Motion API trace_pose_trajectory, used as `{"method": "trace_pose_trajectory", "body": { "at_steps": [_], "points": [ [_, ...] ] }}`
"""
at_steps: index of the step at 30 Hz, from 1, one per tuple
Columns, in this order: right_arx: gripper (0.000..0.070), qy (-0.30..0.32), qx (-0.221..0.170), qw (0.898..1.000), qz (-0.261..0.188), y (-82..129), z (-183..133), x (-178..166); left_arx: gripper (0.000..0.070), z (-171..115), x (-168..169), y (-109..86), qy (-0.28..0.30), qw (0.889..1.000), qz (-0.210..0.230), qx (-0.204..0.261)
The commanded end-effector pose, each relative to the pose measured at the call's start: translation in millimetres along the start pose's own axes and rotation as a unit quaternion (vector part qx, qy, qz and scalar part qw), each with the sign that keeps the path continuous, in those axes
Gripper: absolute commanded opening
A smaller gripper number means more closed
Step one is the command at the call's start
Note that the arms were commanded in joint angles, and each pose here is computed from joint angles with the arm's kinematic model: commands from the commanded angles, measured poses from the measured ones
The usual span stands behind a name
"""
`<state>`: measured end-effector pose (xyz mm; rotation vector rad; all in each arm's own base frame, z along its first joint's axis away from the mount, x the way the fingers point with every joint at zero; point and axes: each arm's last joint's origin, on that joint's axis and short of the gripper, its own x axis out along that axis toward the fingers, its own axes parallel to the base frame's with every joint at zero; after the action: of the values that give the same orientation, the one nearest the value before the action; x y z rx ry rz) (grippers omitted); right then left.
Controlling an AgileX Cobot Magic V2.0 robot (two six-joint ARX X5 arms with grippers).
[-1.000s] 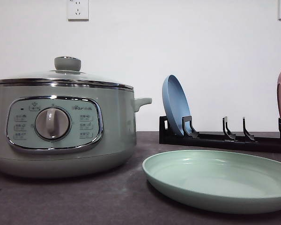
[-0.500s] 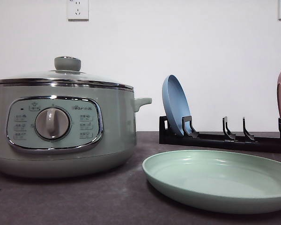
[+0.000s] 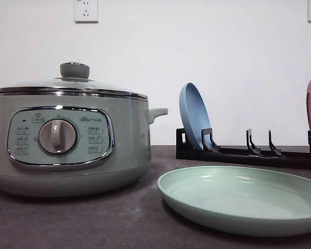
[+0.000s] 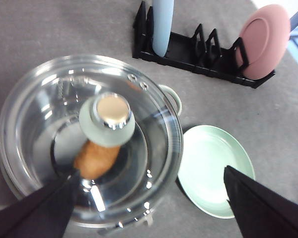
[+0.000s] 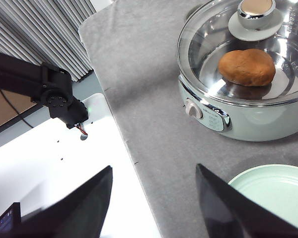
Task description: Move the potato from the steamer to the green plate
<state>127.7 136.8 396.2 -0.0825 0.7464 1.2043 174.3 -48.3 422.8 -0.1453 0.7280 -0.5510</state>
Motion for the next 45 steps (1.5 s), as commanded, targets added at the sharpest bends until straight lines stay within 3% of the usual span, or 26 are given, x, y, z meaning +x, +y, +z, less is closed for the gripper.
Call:
{"method": "trace_pose_trajectory", "body": {
  "at_steps": [1, 11, 24, 39, 42, 45],
  "points": [
    [0.0329, -0.002, -0.012, 1.0, 0.003, 1.4, 3.6, -0.2, 0.0594, 16.6, 7.3, -2.5, 0.011, 1.0, 0.01, 0.02],
    [0.0329, 0.014, -0.014, 1.0, 0.002, 1.3, 0.1, -0.2, 0.0591, 59.6, 82.8, -8.8, 0.128, 0.987, 0.074, 0.058],
    [0.0329, 0.015, -0.014, 1.0, 0.002, 1.3, 0.1, -0.2, 0.059, 59.5, 165.2, -1.4, 0.222, 0.965, 0.114, 0.079],
    [0.0329, 0.016, -0.013, 1.0, 0.002, 1.3, -0.2, -0.2, 0.0578, 54.4, 190.9, 5.9, 0.25, 0.958, 0.117, 0.076],
    [0.0329, 0.016, -0.013, 1.0, 0.001, 1.3, -0.2, -0.2, 0.0508, 54.3, 190.8, 6.0, 0.251, 0.958, 0.117, 0.076],
    [0.0329, 0.016, -0.013, 1.0, 0.001, 1.3, -0.2, -0.2, 0.0499, 53.5, 190.4, 6.0, 0.255, 0.957, 0.117, 0.075]
  ]
}}
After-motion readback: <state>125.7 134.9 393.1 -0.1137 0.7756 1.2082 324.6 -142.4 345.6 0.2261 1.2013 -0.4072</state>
